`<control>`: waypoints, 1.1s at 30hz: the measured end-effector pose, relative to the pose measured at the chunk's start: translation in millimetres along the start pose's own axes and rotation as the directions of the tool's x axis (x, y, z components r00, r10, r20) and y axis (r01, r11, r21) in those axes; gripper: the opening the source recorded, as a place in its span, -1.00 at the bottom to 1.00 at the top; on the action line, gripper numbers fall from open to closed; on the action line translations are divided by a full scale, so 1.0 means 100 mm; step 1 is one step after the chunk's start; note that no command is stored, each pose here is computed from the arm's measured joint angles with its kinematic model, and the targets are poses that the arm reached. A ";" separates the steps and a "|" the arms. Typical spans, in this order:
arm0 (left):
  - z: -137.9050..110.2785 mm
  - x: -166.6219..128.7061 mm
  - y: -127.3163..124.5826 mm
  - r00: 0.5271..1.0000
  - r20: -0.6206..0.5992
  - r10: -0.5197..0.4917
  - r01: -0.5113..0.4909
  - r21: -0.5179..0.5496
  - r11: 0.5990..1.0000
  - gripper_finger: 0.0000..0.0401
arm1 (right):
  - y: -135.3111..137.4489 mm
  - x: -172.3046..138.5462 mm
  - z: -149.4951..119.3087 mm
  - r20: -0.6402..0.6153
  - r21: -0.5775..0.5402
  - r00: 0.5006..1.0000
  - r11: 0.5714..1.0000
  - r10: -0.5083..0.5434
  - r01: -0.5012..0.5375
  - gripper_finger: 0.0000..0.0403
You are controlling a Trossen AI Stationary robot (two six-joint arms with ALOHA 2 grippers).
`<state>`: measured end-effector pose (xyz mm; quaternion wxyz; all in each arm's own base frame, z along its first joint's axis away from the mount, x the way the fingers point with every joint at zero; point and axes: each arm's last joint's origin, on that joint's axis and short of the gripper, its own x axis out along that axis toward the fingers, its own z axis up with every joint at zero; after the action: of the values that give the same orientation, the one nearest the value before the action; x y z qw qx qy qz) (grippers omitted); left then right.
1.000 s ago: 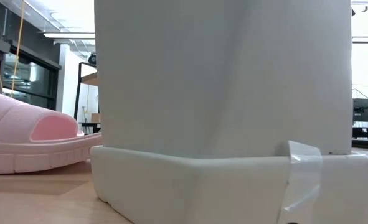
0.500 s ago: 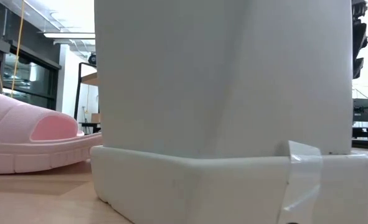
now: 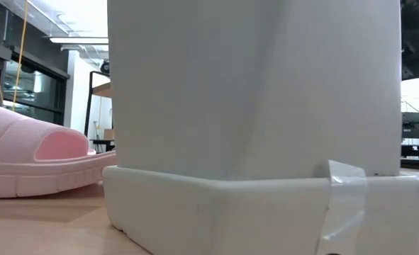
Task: Pick and place slides into the shelf
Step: Put the bottom gray slipper on the shelf
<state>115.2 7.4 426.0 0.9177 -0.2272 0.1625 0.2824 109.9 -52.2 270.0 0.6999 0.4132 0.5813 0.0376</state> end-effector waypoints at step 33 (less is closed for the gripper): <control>0.00 0.00 0.00 1.000 -0.008 -0.010 0.010 -0.002 1.000 -1.00 | -0.17 0.96 -0.10 -0.187 0.058 0.980 0.997 0.065 -0.055 -0.04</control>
<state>115.6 7.0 425.7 0.9182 -0.2300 0.1647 0.2773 125.4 -6.5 184.4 0.6289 0.4435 0.6332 0.0826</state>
